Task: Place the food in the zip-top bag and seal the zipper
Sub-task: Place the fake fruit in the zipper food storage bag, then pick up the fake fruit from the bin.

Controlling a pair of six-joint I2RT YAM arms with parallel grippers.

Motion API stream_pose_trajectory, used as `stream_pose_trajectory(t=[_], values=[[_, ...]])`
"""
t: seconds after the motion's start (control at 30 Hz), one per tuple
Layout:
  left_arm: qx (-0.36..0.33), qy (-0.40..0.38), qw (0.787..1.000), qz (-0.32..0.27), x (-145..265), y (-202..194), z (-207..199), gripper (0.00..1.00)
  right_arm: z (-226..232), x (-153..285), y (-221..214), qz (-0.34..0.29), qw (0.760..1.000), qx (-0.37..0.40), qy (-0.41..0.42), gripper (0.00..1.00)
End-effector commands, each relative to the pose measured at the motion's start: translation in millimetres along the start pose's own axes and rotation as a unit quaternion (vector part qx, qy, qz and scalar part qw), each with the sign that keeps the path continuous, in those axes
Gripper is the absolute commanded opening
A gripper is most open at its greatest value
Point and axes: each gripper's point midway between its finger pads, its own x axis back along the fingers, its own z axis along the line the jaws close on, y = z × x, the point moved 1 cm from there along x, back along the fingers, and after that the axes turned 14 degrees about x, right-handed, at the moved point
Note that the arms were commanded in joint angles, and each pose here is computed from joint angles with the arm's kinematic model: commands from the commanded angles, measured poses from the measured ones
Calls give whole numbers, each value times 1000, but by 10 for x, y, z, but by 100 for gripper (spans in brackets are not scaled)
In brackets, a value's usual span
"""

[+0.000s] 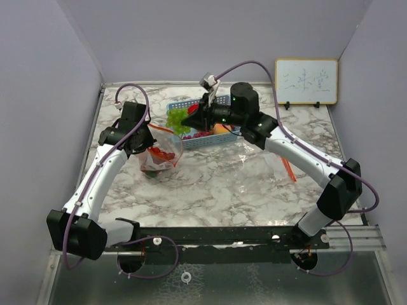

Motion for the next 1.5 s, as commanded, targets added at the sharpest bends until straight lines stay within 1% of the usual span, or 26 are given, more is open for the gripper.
stream_pose_trajectory(t=[0.0,0.07,0.13,0.2,0.27,0.33,0.37,0.43,0.5,0.6,0.7,0.77,0.8,0.83,0.9,0.93,1.03,1.07,1.17,1.23,1.3,1.33,1.43,1.47], values=[[9,-32,999,-1,100,87,-166,0,602,-144,40,-17,995,15,101,2],[8,-35,999,-1,116,93,-177,0,714,-227,-59,-3,994,10,112,2],[8,-36,999,-1,134,98,-181,0,716,-302,-226,22,995,-3,99,2],[7,-38,999,-2,158,108,-187,0,616,-354,-422,51,996,-19,65,3],[7,-39,999,-5,183,124,-194,0,470,-396,-595,82,996,-30,22,5],[6,-42,999,-6,202,132,-203,0,346,-447,-714,107,994,-31,-7,14],[6,-43,999,-5,205,131,-205,0,319,-482,-745,115,993,-26,-9,17],[6,-44,999,-4,199,125,-207,0,258,-570,-805,124,992,-22,-15,21],[7,-46,999,-2,188,119,-218,0,190,-634,-818,126,991,-22,-29,28],[6,-48,999,-1,187,114,-225,0,97,-682,-706,118,992,-13,-48,51],[5,-44,999,-3,182,114,-203,0,107,-629,-465,88,995,12,-46,71],[3,-41,999,-5,178,119,-189,0,124,-526,-338,66,996,25,-51,87],[3,-38,999,-7,178,124,-178,0,104,-465,-268,54,996,31,-64,98],[3,-33,999,-9,172,128,-158,0,54,-398,-214,46,995,35,-86,100],[6,-24,1000,-17,180,148,-124,0,-137,-273,-186,48,987,34,-147,100],[7,-22,1000,-21,187,160,-111,0,-276,-230,-214,62,982,26,-177,100],[12,-12,999,-37,235,205,-60,0,-740,-98,-529,131,960,-35,-244,100],[13,-7,999,-43,255,220,-32,0,-870,-58,-639,146,954,-52,-257,98],[19,9,998,-64,316,270,59,0,-1109,-72,-888,187,942,-41,-274,92],[20,10,997,-71,344,287,78,0,-1212,-108,-1101,227,930,-33,-286,90],[20,8,997,-72,352,291,73,0,-1287,-164,-1311,255,922,-31,-291,84],[19,7,997,-72,348,292,64,0,-1297,-196,-1414,266,919,-34,-287,82],[18,2,997,-69,326,288,40,0,-1250,-318,-1700,290,919,-50,-261,70],[17,1,997,-69,320,290,33,0,-1234,-349,-1822,301,917,-58,-254,68]])
